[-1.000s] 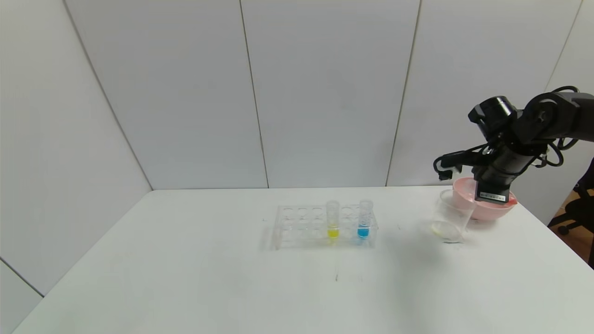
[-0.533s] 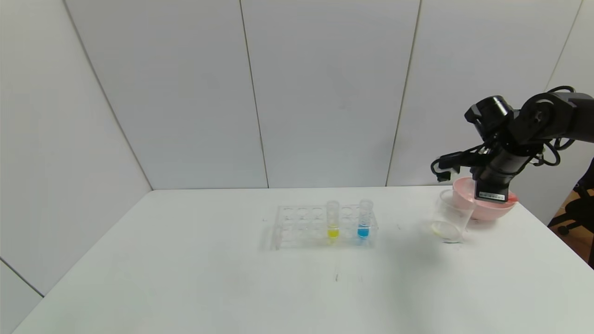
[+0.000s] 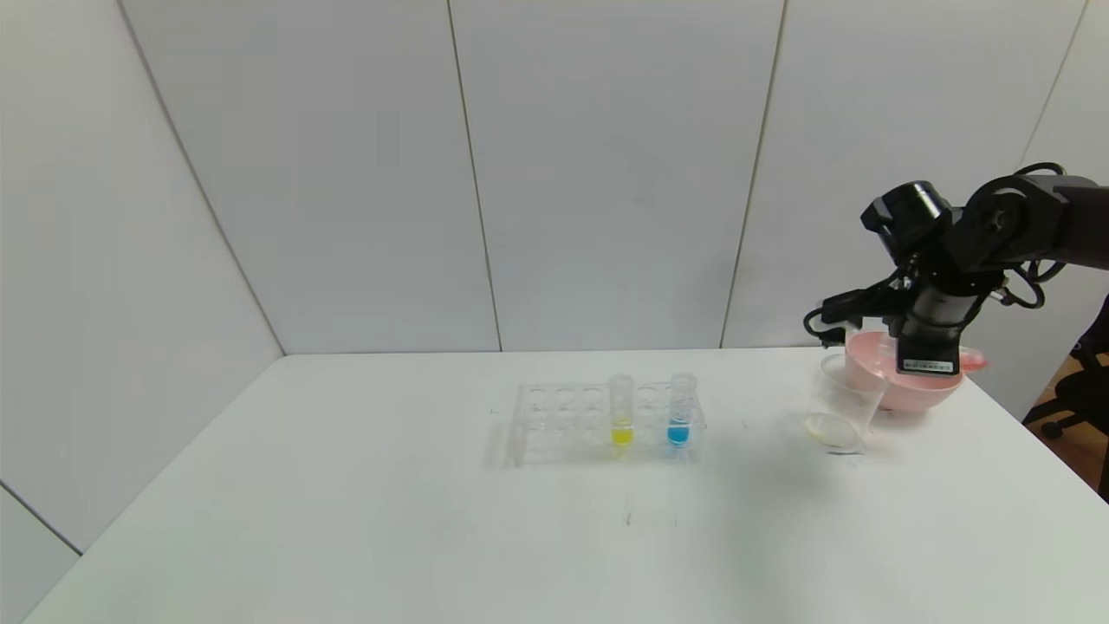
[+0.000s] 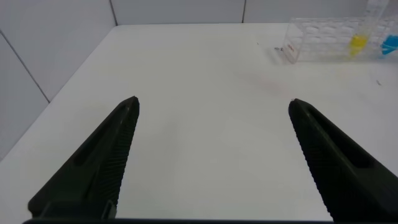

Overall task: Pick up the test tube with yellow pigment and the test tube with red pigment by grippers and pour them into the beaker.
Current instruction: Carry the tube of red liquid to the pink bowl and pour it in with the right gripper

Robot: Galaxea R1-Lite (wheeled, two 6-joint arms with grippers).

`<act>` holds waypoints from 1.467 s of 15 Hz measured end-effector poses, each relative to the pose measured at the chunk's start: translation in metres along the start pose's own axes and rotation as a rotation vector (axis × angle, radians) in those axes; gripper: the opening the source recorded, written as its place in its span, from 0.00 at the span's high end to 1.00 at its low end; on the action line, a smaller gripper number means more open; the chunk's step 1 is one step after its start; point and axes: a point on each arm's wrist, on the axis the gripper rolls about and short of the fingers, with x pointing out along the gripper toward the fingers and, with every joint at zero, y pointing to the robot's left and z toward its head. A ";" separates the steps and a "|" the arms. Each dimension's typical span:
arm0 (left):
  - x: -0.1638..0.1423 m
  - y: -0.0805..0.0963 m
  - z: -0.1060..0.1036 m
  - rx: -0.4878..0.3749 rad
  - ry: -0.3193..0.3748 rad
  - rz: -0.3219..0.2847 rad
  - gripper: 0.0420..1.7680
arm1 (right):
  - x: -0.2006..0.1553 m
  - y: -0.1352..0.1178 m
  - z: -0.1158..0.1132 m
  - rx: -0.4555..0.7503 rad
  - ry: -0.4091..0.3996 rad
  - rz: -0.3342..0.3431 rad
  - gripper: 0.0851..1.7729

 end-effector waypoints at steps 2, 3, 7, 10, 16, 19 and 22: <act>0.000 0.000 0.000 0.000 0.000 0.000 0.03 | 0.001 0.000 0.004 -0.008 0.006 -0.012 0.75; 0.000 0.000 0.000 0.000 0.000 0.000 0.03 | 0.002 0.001 0.005 -0.012 0.019 -0.020 0.75; 0.000 0.000 0.000 0.000 0.000 0.000 0.03 | 0.003 0.003 0.014 -0.044 0.084 -0.064 0.75; 0.000 0.000 0.000 0.000 0.000 0.000 0.03 | 0.006 0.004 0.020 -0.063 0.110 -0.081 0.75; 0.000 0.000 0.000 0.000 0.000 0.000 0.03 | 0.007 0.006 0.027 -0.110 0.138 -0.104 0.75; 0.000 0.000 0.000 0.000 0.000 0.000 0.03 | 0.006 0.006 0.027 -0.168 0.190 -0.118 0.75; 0.000 0.000 0.000 0.000 0.000 0.000 0.03 | 0.001 0.006 0.027 -0.208 0.202 -0.129 0.75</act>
